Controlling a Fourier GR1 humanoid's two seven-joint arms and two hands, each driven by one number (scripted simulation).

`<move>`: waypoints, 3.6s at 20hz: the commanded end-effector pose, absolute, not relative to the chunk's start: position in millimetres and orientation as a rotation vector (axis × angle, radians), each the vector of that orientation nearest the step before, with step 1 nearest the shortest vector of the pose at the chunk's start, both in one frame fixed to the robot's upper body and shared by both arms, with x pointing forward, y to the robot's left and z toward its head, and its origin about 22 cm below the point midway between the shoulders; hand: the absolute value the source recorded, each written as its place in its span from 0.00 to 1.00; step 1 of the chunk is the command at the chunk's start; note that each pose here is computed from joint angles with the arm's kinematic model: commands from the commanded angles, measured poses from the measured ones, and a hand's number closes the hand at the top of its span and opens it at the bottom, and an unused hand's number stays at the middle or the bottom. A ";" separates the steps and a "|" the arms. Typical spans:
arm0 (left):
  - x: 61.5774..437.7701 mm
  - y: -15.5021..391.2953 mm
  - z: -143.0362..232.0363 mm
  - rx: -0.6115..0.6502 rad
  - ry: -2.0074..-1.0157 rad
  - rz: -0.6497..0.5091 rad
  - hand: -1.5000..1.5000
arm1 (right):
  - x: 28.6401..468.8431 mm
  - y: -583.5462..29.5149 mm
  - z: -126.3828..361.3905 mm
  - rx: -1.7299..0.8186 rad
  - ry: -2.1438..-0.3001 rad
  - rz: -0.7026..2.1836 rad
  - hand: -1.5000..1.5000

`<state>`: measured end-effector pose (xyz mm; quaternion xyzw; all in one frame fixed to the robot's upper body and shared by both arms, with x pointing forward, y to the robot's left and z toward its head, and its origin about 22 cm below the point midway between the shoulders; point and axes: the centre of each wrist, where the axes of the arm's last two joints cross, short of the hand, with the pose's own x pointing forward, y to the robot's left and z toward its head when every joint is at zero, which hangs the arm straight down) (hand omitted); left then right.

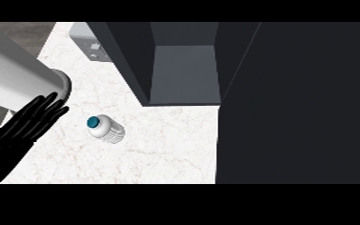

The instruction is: Pick up the bottled water, place it into the cabinet and close the cabinet

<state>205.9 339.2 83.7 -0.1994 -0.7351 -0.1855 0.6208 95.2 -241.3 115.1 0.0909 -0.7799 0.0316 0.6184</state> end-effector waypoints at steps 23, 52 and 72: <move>255.6 333.6 -69.8 -0.318 -1.623 -0.317 0.00 | 40.0 -245.9 140.2 0.190 -1.850 0.105 0.00; 267.3 296.4 -143.6 -0.597 -1.501 -0.118 1.00 | 36.3 -248.0 120.1 0.233 -1.847 0.102 0.00; 246.6 213.7 -157.9 -0.331 -1.683 0.322 1.00 | 32.1 -252.0 110.2 0.222 -1.811 0.093 0.00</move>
